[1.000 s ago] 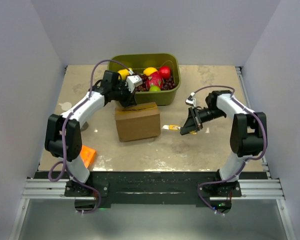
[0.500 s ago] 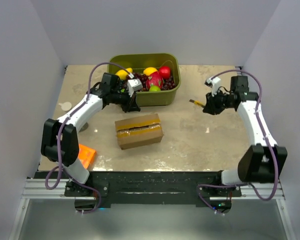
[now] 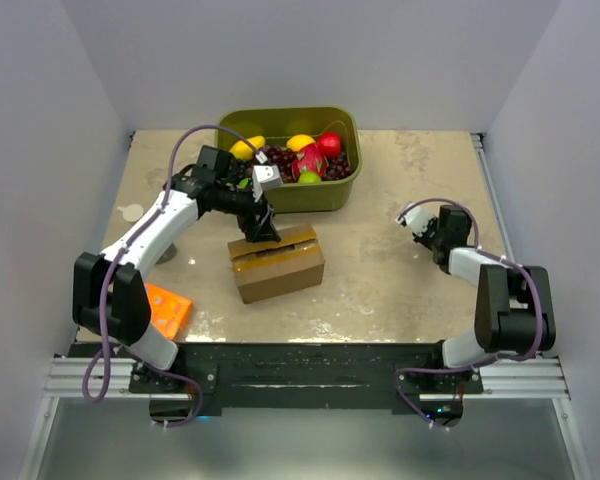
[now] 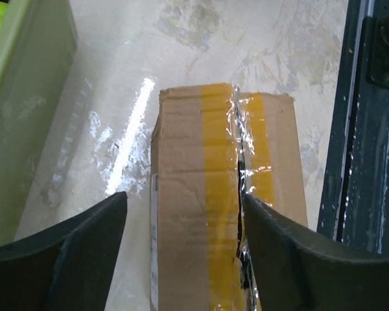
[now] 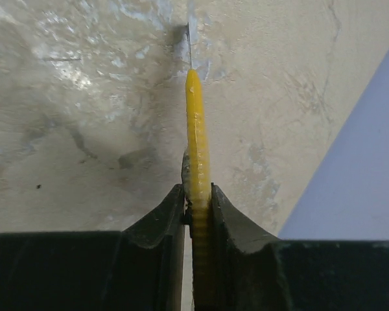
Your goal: Unpack the express box
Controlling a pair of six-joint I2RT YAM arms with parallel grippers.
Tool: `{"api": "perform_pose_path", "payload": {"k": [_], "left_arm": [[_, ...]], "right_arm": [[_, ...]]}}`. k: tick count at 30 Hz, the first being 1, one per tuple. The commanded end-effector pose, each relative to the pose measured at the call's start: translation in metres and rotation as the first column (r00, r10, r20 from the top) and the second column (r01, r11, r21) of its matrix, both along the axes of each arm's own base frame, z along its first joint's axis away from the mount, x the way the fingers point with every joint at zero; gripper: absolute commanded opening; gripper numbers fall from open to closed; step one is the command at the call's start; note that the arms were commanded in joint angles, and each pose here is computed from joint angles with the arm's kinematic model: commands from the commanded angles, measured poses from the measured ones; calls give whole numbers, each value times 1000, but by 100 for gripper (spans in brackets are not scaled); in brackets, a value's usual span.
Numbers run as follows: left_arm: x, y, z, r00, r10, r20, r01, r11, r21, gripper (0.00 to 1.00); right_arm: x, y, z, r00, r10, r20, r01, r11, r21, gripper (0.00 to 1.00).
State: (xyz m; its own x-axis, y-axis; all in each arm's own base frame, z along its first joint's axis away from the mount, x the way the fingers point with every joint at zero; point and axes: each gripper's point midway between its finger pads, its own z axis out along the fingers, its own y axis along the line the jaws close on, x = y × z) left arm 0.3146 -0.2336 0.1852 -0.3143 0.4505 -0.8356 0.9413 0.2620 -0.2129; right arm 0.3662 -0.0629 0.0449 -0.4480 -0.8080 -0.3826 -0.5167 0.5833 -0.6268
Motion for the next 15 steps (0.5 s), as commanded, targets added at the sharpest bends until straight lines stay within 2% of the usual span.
{"api": "perform_pose_path", "payload": {"k": [1, 2, 3, 4, 5, 7, 9, 10, 12, 15], "left_arm": [[-20, 5, 24, 992, -81, 99, 80, 997, 13, 93], [-23, 5, 25, 990, -90, 105, 89, 996, 15, 98], [-26, 5, 26, 988, -97, 118, 95, 995, 21, 99], [-29, 5, 24, 987, -105, 121, 102, 994, 27, 99], [-31, 6, 26, 986, -104, 130, 100, 994, 31, 100], [-36, 5, 23, 987, -109, 121, 105, 994, 36, 100], [-40, 5, 18, 987, -113, 117, 107, 993, 56, 100], [-43, 3, 15, 985, -123, 120, 116, 991, 67, 100], [-45, 3, 2, 982, -133, 132, 120, 987, 102, 100], [-41, 1, -12, 978, -124, 165, 100, 984, 147, 100]], "right_arm": [[38, -11, 41, 983, 3, 182, 21, 991, -132, 36], [28, -9, 29, 994, -3, 108, 16, 993, -118, 44], [29, -7, 34, 995, -10, 101, 20, 995, -96, 52], [15, 4, 29, 999, 9, 31, -9, 1000, -30, 63], [16, 11, 38, 999, 26, 29, -27, 1000, 3, 90], [-10, 31, 39, 996, 60, -63, -51, 991, 125, 99], [-14, 48, 62, 995, 67, -78, -47, 971, 233, 99], [-29, 59, 65, 986, 87, -141, -42, 955, 294, 99], [-32, 98, 103, 975, 204, -89, -144, 883, 448, 99], [-46, 164, 138, 940, 341, -25, -274, 797, 538, 99]]}}
